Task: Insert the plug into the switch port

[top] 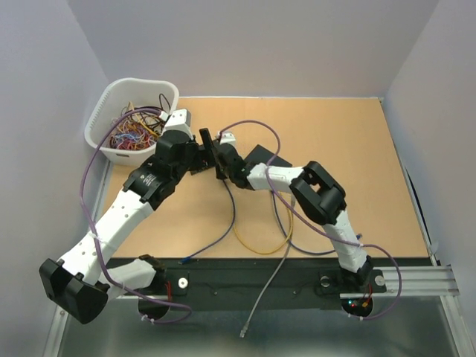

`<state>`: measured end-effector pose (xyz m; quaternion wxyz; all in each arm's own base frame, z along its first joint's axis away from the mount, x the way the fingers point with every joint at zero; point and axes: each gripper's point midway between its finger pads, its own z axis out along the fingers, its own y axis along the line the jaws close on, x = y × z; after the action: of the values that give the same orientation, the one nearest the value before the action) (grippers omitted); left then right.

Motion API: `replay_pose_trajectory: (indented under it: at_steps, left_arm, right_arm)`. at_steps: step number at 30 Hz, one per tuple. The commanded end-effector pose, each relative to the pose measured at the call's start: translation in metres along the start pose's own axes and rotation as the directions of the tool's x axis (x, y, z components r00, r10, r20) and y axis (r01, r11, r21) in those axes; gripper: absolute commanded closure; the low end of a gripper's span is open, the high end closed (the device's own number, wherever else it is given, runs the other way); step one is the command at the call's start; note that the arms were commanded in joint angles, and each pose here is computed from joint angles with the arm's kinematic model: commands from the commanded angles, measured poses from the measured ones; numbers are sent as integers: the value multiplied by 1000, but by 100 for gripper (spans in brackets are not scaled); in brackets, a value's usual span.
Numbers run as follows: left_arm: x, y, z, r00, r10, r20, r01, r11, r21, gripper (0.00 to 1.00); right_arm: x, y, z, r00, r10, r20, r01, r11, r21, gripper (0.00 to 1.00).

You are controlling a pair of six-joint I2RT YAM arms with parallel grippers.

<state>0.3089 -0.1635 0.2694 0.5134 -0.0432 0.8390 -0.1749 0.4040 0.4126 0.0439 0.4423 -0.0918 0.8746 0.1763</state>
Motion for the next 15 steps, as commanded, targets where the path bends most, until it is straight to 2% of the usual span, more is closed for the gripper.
replay_pose_trajectory:
  at_steps: [1,2,3,4,5,6,8,10,12,13,14,15]
  left_arm:
    - [2,9,-8,999,34,-8,-34,999,-25,2]
    - [3,11,-9,999,34,-9,-34,999,-30,2]
    - [5,12,-11,999,32,-12,-33,999,-30,2]
    - [7,14,-12,999,33,-15,-33,999,-32,2]
    - [8,14,-12,999,30,-15,-30,999,-32,2]
    - [8,14,-14,1000,24,-7,-24,999,-26,2]
    - [9,15,-14,1000,20,-5,-20,999,-27,2]
    - [11,16,-13,1000,22,-11,-22,999,-30,2]
    - [10,16,-10,1000,18,-5,-18,999,-32,2]
    - [10,16,-9,1000,17,-1,-17,999,-30,2]
    - [12,15,-7,1000,17,-4,-18,1000,-26,2]
    - [11,13,-2,1000,14,3,-14,1000,-19,2]
  right_arm:
    - [-74,-17,43,991,9,130,-31,986,162,91]
    - [-82,-24,54,990,25,139,-49,984,172,82]
    - [-118,-17,55,979,65,193,-93,986,139,72]
    - [-119,-41,72,977,100,191,-131,979,158,50]
    - [-133,-45,76,970,125,210,-156,978,138,37]
    - [-142,-42,79,969,138,205,-158,983,88,28]
    - [-173,-45,72,961,130,244,-148,987,56,20]
    - [-172,-42,63,969,99,227,-111,993,41,19]
    - [-189,-38,38,964,94,248,-103,994,22,18]
    - [-188,-40,32,966,92,243,-102,994,26,18]
    - [-169,-48,28,976,75,203,-86,995,47,18]
    - [-186,-47,7,968,80,238,-91,995,38,18]
